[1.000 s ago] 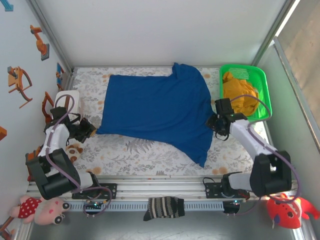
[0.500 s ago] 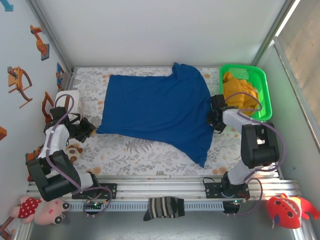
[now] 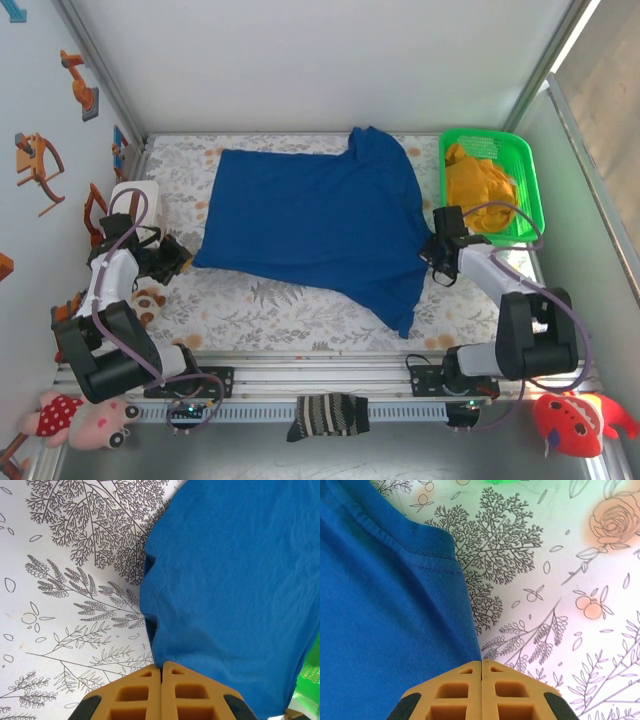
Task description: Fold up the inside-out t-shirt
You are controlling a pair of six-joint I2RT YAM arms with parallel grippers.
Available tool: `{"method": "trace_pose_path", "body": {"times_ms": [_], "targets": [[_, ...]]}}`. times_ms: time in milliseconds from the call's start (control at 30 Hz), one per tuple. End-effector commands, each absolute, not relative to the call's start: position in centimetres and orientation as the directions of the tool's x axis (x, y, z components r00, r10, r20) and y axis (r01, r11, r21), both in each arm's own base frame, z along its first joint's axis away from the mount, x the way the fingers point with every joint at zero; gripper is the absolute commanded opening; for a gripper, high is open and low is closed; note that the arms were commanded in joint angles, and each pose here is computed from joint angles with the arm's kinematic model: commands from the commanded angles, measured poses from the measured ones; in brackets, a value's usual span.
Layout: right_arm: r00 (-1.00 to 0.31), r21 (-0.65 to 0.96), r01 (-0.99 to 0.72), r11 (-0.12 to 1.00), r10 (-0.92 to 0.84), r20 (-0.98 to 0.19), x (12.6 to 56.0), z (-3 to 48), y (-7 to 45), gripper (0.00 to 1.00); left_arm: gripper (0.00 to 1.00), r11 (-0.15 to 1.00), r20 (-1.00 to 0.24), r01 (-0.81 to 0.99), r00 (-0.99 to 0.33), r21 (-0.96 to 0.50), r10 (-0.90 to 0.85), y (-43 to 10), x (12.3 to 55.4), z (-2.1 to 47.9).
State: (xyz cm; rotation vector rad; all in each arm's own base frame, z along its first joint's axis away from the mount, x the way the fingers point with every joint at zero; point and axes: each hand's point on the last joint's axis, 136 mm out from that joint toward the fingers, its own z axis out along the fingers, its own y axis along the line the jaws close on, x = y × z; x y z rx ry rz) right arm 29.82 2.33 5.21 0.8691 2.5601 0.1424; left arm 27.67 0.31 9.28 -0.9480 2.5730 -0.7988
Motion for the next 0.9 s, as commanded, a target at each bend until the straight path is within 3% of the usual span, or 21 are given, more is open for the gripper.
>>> {"method": "trace_pose_path", "body": {"times_ms": [0,67,133,233,433,600,867], "targets": [[-0.705,0.192,0.603,0.774,0.630,-0.327,28.0,4.1,1.6,0.00,0.00,0.635,-0.092,-0.483,-0.749,-0.603,-0.656,0.3,27.8,10.3],[-0.722,0.206,0.587,0.783,0.622,-0.302,28.0,3.9,2.2,0.27,0.00,0.635,-0.093,-0.481,-0.749,-0.605,-0.656,0.3,27.8,10.3],[-0.737,0.240,0.562,0.792,0.611,-0.289,27.9,4.4,2.9,0.36,0.00,0.631,-0.090,-0.483,-0.748,-0.607,-0.658,0.3,27.9,10.3],[-0.764,0.320,0.499,0.805,0.583,-0.275,27.0,6.0,4.5,0.38,0.00,0.630,-0.094,-0.479,-0.746,-0.611,-0.659,0.3,27.8,10.6],[-0.874,0.297,0.360,0.884,0.431,-0.225,21.6,7.9,6.9,0.42,0.00,0.622,-0.093,-0.476,-0.744,-0.622,-0.662,0.1,27.9,10.8],[-0.911,0.283,0.334,0.899,0.385,-0.148,17.2,7.5,7.4,0.43,0.00,0.623,-0.088,-0.478,-0.746,-0.619,-0.660,0.1,27.8,10.7],[-0.939,0.341,0.309,0.888,0.341,-0.039,14.0,6.9,9.6,0.45,0.00,0.623,-0.087,-0.478,-0.747,-0.619,-0.659,0.1,27.8,10.6]]}}
